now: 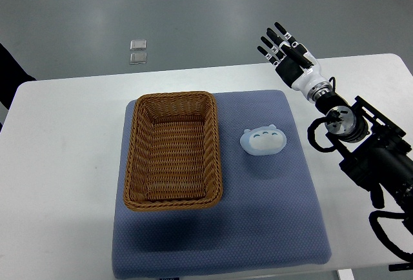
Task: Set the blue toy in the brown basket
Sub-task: 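Raise the right hand and swing it over the mat toward the toy, then lower the right hand down onto the pale blue toy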
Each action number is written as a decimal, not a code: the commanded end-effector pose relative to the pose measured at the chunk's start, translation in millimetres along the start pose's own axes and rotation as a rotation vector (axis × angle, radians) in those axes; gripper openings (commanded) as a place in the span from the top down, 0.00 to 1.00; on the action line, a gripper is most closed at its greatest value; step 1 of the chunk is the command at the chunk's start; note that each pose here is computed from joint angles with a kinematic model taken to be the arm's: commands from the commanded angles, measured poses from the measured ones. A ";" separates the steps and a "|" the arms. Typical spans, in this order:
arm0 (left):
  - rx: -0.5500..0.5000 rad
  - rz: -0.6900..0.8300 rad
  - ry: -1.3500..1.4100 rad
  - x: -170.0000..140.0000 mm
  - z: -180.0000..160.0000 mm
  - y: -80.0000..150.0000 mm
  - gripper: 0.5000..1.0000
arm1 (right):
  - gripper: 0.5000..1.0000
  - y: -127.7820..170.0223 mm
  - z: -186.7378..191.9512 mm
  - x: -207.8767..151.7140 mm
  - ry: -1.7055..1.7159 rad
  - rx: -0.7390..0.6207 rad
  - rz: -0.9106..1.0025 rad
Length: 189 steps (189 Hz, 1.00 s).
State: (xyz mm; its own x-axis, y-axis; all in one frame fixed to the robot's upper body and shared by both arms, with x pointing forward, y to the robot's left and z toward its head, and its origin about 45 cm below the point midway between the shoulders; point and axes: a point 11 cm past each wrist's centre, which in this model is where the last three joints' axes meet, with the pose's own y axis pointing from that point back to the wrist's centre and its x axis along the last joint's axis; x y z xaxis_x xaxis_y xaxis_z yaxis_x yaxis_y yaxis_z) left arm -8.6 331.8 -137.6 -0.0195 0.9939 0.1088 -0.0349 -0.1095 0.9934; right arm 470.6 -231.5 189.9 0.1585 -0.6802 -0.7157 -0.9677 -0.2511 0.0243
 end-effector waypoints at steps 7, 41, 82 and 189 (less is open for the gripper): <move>0.000 -0.003 -0.001 -1.1 0.0 0.0 0.00 | 0.19 0.1 1.2 -0.5 0.005 -0.003 -0.003; 0.000 -0.009 0.000 -2.8 0.2 0.1 0.00 | 0.19 -0.2 0.0 -0.9 0.021 -0.007 -0.008; 0.000 -0.011 -0.001 -3.4 0.1 0.1 0.00 | 0.19 -10.0 -20.1 -15.5 0.135 -0.017 -0.059; -0.003 -0.019 -0.011 -5.7 1.9 0.1 0.00 | 0.19 -18.6 -76.0 -138.5 1.730 -0.663 -0.528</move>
State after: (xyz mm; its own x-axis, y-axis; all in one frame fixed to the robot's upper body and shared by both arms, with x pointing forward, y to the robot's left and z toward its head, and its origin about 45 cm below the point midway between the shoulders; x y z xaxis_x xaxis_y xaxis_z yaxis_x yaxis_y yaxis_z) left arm -7.1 326.2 -138.1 -0.0090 0.9958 0.0910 -0.0378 -0.0913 0.9951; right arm 487.7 -189.0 322.6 0.7366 -0.4376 0.5156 -0.6639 -0.6133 0.4280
